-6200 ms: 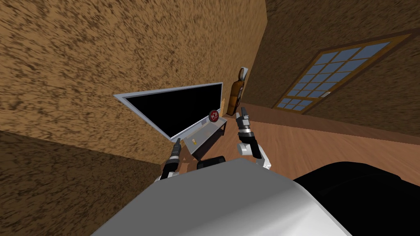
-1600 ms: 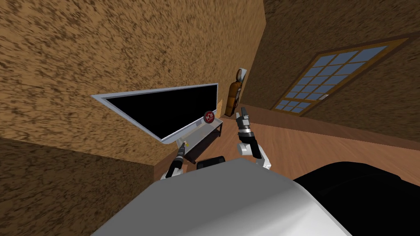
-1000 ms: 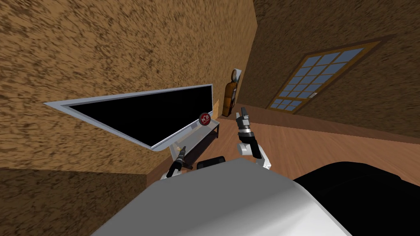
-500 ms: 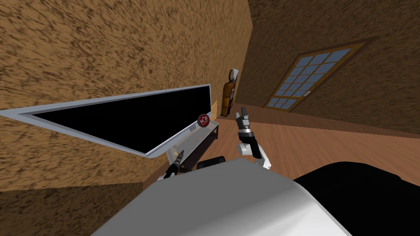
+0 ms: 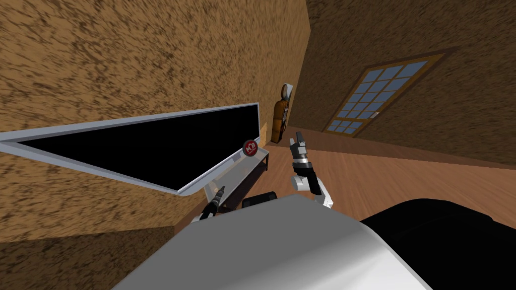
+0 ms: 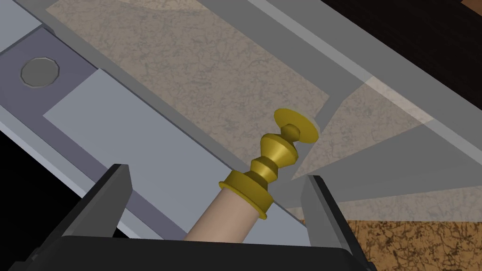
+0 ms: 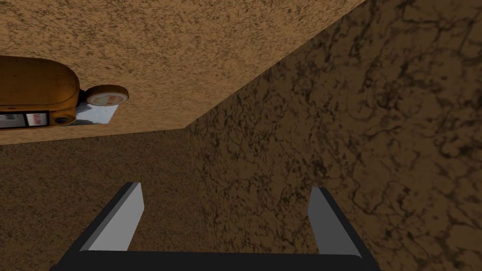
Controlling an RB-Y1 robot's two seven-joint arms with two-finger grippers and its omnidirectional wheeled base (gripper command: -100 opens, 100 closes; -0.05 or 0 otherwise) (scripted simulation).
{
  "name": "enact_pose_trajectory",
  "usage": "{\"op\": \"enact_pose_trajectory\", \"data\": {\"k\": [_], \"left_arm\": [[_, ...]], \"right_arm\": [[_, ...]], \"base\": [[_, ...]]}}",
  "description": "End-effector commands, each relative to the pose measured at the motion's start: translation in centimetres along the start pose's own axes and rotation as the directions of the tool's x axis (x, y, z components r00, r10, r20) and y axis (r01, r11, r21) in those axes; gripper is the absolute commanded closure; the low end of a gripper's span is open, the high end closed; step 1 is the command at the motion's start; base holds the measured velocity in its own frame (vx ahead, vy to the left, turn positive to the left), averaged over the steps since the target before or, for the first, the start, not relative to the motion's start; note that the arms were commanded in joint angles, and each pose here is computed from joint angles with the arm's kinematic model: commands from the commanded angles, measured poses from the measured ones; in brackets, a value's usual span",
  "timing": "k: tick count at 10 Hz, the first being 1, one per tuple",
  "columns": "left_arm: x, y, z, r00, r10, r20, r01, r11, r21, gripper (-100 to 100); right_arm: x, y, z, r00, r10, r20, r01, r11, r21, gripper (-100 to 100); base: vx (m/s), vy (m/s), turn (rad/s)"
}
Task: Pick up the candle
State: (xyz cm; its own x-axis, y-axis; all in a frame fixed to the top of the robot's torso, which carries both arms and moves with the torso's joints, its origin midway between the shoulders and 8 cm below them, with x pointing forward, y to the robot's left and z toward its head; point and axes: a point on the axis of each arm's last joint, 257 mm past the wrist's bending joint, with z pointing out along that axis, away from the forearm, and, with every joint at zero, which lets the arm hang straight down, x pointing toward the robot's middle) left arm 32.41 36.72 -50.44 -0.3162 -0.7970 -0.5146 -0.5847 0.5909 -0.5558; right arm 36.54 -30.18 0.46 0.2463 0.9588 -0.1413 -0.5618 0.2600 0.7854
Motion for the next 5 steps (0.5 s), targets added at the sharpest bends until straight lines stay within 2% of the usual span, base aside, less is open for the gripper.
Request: {"op": "enact_pose_trajectory", "data": {"k": [1,3,4,5], "left_arm": [[0.08,0.26,0.45,1.000,-0.001,0.002,0.001,1.000,-0.001,-100],[0.18,0.51,1.02,1.000,-0.003,0.004,0.003,1.000,-0.002,-100],[0.15,0.44,0.87,1.000,-0.003,0.003,0.003,1.000,-0.002,-100],[0.16,0.43,0.90,1.000,-0.003,0.003,0.003,1.000,-0.002,100]], "right_arm": [[0.00,0.00,0.00,1.000,0.000,0.000,0.000,1.000,0.000,0],[0.00,0.00,0.00,1.000,0.000,0.000,0.000,1.000,0.000,0],[0.00,0.00,0.00,1.000,0.000,0.000,0.000,1.000,0.000,0],[0.00,0.00,0.00,1.000,0.000,0.000,0.000,1.000,0.000,0]], "base": [[0.000,0.000,0.000],[0.000,0.000,0.000],[0.000,0.000,0.000],[0.000,0.000,0.000]]}}
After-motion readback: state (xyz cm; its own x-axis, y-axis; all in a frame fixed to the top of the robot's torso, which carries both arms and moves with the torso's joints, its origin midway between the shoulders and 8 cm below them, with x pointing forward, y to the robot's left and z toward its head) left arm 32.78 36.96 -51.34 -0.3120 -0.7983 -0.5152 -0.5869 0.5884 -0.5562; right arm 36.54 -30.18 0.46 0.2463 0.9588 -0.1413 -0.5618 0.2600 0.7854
